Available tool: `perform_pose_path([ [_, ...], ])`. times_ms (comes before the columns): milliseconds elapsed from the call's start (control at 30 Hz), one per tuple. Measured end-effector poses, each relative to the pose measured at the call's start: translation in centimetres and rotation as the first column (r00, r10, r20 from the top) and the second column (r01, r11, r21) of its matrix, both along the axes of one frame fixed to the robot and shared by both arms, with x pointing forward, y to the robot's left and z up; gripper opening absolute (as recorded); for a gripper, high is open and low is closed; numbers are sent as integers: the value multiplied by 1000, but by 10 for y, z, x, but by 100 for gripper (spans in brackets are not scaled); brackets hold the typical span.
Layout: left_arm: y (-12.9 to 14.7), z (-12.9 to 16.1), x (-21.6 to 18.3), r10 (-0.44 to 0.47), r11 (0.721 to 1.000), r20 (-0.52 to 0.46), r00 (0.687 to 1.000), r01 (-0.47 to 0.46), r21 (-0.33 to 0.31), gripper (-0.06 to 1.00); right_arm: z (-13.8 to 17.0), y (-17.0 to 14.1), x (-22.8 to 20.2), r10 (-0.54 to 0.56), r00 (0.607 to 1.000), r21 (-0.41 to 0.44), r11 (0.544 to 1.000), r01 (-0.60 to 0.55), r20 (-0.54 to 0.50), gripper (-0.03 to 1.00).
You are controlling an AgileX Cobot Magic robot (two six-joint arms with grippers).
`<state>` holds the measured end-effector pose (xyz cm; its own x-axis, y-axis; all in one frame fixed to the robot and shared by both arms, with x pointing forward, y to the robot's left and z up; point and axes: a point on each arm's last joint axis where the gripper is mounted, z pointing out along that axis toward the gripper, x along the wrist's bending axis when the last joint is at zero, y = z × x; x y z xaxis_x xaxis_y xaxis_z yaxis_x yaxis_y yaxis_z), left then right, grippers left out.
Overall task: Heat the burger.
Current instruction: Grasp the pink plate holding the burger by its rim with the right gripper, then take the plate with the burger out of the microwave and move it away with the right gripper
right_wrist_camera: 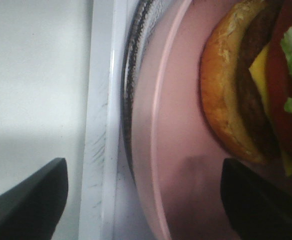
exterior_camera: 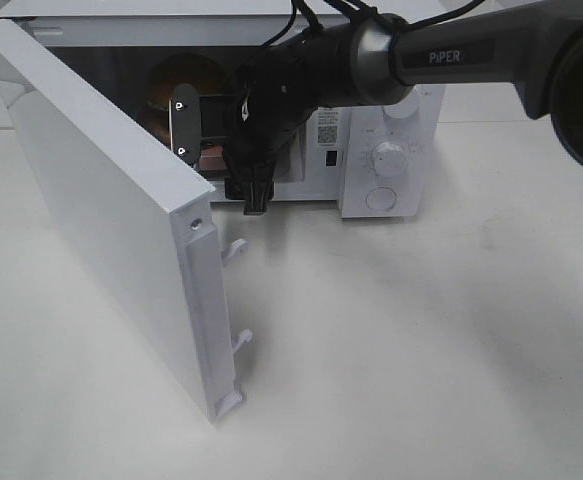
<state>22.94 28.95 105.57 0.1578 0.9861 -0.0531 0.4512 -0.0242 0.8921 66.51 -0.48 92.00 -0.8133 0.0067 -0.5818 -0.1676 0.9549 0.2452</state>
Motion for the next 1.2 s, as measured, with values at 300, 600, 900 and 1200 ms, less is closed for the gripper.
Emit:
perform_pose_path([
  [300, 0, 0, 0, 0, 1000, 0, 1000, 0, 0, 99, -1, 5, 7, -5, 1000, -1, 1000, 5, 1, 76],
  [600, 0, 0, 0, 0, 1000, 0, 1000, 0, 0, 99, -15, 6, 9, -8, 1000, -16, 1000, 7, -22, 62],
  [900, 0, 0, 0, 0, 1000, 0, 1000, 0, 0, 99, -10, 9, 6, 0, 1000, -17, 1000, 0, -26, 11],
  [1200, 0, 0, 0, 0, 1000, 0, 1000, 0, 0, 99, -9, 9, 5, 41, 999, -38, 998, -42, -21, 11],
])
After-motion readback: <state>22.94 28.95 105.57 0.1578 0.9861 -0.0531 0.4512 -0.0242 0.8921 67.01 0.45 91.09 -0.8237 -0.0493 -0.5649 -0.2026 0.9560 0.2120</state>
